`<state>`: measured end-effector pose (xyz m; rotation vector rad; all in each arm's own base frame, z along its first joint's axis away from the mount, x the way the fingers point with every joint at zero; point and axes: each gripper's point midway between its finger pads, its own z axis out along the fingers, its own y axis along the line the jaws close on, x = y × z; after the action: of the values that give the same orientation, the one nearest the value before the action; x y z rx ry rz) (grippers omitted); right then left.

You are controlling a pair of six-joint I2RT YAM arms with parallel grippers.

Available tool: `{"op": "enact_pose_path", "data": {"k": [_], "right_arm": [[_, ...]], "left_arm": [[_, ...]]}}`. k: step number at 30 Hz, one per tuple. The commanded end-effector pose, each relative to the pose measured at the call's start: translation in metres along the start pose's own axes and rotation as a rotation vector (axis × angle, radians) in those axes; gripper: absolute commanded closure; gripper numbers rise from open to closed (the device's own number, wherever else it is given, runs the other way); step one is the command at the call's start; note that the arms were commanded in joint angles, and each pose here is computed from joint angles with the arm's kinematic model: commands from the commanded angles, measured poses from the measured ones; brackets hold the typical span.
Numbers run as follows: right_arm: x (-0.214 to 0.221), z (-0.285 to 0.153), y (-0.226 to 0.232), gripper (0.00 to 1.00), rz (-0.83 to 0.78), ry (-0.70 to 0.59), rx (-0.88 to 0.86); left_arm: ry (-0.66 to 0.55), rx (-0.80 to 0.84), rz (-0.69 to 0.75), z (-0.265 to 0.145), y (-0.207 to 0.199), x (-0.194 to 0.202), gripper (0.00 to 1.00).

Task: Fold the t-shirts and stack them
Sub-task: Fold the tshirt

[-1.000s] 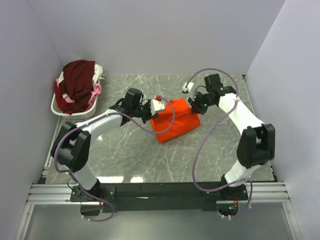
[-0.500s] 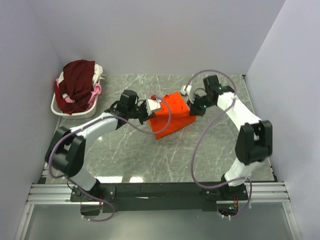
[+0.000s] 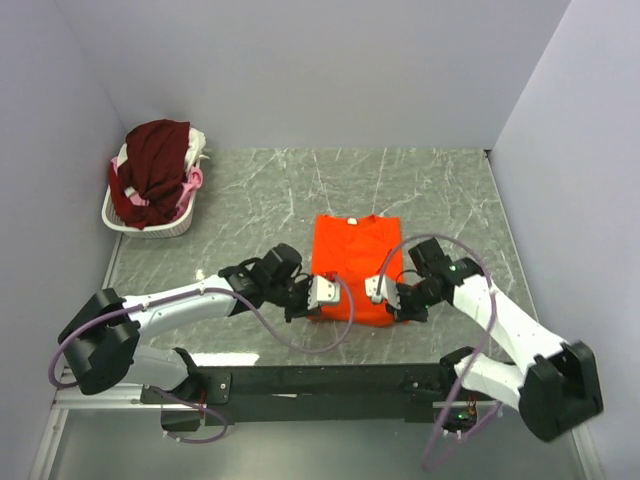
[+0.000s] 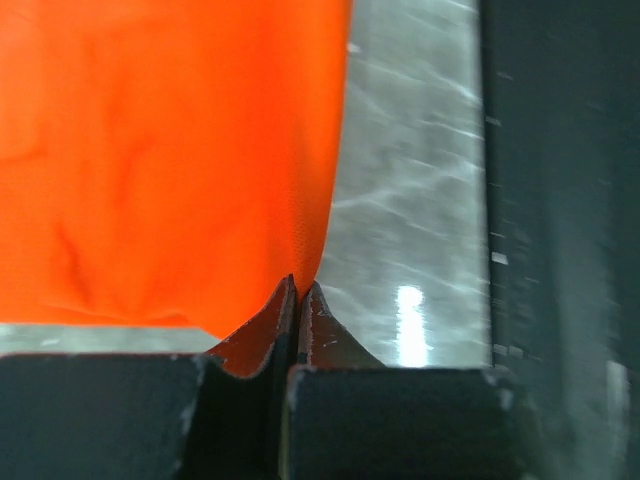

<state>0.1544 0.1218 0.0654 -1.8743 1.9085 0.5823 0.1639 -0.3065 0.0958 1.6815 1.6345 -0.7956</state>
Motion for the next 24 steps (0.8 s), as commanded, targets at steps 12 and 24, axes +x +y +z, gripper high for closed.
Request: {"op": "enact_pose_path", "data": {"k": [12,24], "right_arm": [[0.009,-0.012,0.015,1.00,-0.065,0.063,0.112],[-0.055,-0.085,-0.080,1.00,0.027,0.000,0.398]], "left_arm": [[0.080,0.097,0.077,0.001,-0.043,0.000,0.99],[-0.042,-0.179,0.235,-0.040,0.071,-0.059,0.99]]}}
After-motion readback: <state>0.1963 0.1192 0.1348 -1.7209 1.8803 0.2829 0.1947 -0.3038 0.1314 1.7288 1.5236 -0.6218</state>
